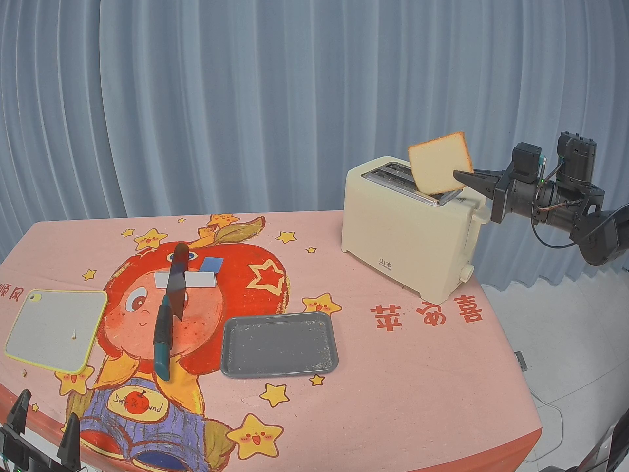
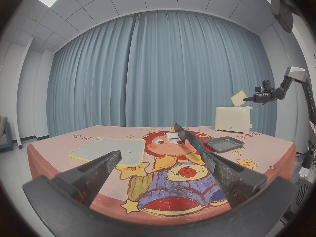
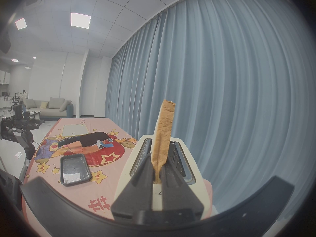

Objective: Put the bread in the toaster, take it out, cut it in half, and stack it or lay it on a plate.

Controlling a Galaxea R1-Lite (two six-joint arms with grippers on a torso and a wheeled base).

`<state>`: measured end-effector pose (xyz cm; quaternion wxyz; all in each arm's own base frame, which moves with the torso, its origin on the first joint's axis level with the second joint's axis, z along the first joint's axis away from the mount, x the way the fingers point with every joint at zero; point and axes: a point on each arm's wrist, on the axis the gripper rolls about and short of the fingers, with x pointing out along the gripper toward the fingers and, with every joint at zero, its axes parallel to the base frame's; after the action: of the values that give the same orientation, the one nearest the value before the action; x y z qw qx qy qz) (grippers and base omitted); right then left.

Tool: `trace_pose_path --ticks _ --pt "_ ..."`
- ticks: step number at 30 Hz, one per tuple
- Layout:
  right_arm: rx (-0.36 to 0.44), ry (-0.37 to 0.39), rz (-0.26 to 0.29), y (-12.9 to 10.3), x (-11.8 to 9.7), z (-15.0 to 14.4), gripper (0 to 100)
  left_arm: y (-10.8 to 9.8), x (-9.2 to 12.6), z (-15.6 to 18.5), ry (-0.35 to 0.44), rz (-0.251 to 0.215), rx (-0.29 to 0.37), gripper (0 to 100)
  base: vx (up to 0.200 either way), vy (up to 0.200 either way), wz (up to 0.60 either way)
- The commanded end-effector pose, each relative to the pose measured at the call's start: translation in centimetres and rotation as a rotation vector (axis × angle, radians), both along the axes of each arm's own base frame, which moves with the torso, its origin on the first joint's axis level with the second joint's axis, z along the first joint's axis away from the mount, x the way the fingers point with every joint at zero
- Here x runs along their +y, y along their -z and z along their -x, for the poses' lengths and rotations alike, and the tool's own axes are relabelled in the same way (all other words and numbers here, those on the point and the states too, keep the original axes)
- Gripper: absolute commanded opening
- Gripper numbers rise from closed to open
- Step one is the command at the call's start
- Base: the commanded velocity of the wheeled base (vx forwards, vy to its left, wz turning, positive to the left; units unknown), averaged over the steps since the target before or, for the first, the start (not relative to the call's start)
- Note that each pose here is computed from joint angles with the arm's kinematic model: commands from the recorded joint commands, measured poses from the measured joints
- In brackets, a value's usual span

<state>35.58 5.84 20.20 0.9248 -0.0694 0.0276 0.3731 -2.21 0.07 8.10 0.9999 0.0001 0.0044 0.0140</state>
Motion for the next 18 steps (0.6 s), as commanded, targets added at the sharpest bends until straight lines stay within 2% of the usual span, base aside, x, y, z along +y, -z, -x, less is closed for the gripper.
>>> trace_pose_path --ticks 1,18 --pt "0.006 0.007 0.001 0.31 -0.22 -0.53 0 0.49 0.0 -0.13 -0.001 0.0 0.019 100 0.0 0.0 0.0" --pt "0.033 -0.01 0.007 1.25 0.56 -0.53 0 0.49 0.0 -0.13 -0.001 0.0 0.019 100 0.0 0.0 0.0"
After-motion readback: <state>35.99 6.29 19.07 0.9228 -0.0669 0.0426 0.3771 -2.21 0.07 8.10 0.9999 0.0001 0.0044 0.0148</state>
